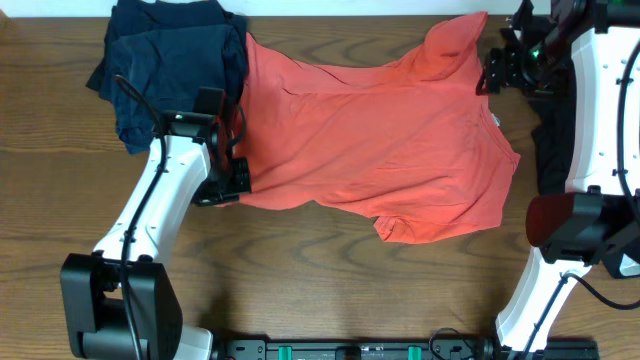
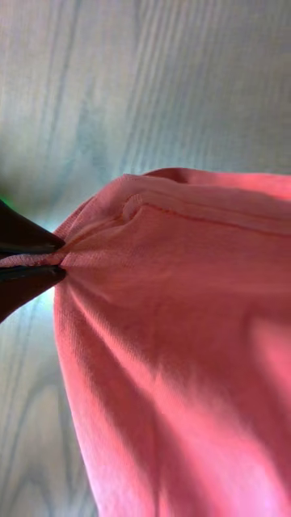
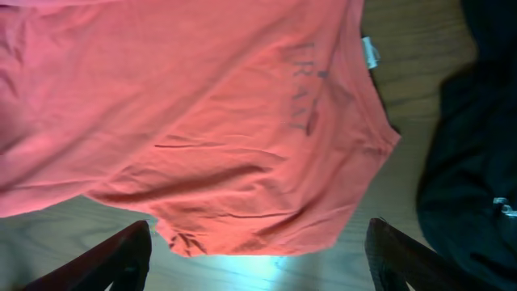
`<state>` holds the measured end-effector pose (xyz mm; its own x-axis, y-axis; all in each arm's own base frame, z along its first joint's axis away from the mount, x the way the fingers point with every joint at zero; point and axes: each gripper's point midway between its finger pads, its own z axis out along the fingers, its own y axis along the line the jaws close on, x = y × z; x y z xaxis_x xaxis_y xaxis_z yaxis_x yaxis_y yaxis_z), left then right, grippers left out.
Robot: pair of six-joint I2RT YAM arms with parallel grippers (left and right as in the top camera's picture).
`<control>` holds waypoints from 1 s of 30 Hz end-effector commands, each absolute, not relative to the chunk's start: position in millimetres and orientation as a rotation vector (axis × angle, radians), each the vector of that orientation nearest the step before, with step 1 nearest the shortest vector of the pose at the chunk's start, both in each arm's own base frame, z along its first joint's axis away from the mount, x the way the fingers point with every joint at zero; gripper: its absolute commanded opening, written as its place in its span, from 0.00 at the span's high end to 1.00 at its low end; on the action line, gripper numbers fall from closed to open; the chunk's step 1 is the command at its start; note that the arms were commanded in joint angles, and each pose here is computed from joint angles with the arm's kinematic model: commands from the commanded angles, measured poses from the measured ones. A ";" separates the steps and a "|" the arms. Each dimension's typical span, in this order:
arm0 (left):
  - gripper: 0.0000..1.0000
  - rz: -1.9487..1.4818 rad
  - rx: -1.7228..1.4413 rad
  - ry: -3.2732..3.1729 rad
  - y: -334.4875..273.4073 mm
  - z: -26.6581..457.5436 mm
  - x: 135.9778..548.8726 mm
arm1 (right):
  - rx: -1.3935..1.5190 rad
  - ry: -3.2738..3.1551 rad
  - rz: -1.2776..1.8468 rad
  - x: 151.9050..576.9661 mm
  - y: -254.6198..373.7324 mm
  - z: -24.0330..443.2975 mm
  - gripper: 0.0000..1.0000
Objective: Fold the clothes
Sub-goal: 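Grasp the shirt's left hem with the left gripper and smooth it, then reach the right gripper to the shirt's lower-right hem and grasp it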
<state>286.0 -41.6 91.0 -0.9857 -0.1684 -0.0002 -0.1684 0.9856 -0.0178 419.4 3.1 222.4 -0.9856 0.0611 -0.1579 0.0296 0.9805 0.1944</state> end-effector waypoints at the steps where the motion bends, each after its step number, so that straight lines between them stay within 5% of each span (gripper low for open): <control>1: 0.93 -0.026 -0.302 3.090 -39.4 96.7 293.4 | 0.036 2.940 0.344 411.0 12.9 234.5 0.16; 13: 0.93 0.173 -0.448 2.946 -14.4 100.3 316.0 | 0.175 2.788 0.105 360.7 -12.6 303.3 0.15; 21: 0.93 0.057 -0.488 2.709 -21.9 114.2 372.6 | 0.308 2.921 0.122 313.8 -9.3 271.4 0.17; 30: 0.92 0.032 -0.516 2.662 -23.1 118.2 382.3 | 0.260 3.068 0.250 272.5 22.8 219.2 0.14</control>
